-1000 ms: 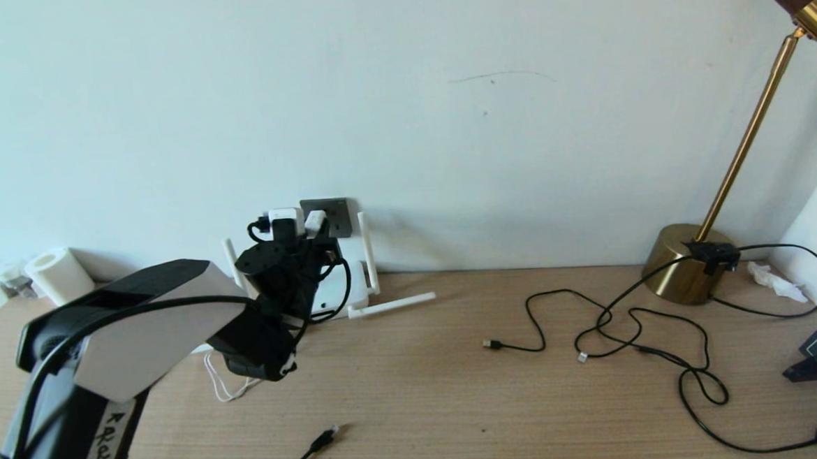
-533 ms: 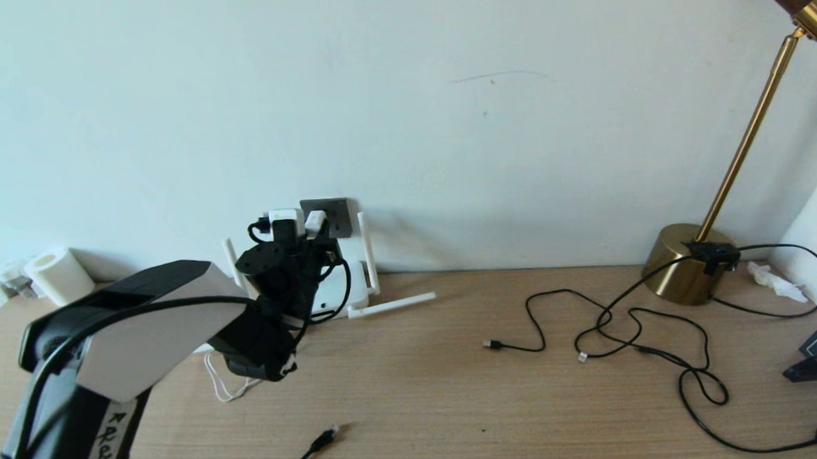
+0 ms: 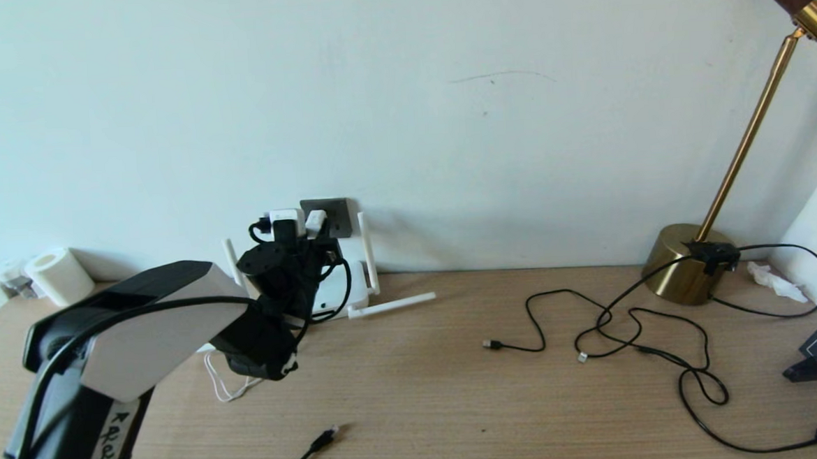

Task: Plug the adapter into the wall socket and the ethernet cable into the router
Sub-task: Plug plug into socket

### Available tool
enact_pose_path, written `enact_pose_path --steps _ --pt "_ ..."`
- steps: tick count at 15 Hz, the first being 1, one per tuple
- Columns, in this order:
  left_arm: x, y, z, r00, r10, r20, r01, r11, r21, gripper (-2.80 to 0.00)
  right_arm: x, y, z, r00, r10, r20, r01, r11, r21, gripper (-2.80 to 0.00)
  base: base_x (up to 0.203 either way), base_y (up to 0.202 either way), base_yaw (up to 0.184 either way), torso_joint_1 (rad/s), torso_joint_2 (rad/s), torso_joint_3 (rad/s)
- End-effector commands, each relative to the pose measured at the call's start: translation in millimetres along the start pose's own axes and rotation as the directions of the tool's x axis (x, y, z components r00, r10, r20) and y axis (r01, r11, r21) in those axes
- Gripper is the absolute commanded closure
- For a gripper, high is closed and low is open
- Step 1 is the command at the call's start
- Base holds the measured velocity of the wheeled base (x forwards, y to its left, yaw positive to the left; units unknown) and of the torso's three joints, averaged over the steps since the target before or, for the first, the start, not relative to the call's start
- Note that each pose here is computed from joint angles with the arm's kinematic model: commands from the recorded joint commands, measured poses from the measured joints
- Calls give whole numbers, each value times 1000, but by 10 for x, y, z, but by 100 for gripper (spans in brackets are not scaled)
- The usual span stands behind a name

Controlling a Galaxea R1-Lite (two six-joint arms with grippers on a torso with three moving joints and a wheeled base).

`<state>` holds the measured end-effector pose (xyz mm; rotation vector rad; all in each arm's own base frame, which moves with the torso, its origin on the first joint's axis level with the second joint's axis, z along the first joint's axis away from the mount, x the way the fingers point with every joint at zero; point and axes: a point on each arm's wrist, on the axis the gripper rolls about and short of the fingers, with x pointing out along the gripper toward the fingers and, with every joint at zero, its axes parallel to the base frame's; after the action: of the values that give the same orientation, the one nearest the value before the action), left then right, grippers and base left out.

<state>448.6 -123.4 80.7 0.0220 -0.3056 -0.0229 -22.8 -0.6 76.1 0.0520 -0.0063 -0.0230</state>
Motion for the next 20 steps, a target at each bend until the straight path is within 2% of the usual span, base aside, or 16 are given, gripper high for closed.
enact_pose_path --steps 1,20 --pt "0 -6 -24 1000 1 3 -1 1000 -1 0 1 0 1 1000 0 -1 0 1000 0 0 0 0 0 0 0 0" --pt "57 -22 -111 1000 4 15 -4 1000 -3 0 1 0 1 1000 0 -1 0 1000 0 0 0 0 0 0 0 0"
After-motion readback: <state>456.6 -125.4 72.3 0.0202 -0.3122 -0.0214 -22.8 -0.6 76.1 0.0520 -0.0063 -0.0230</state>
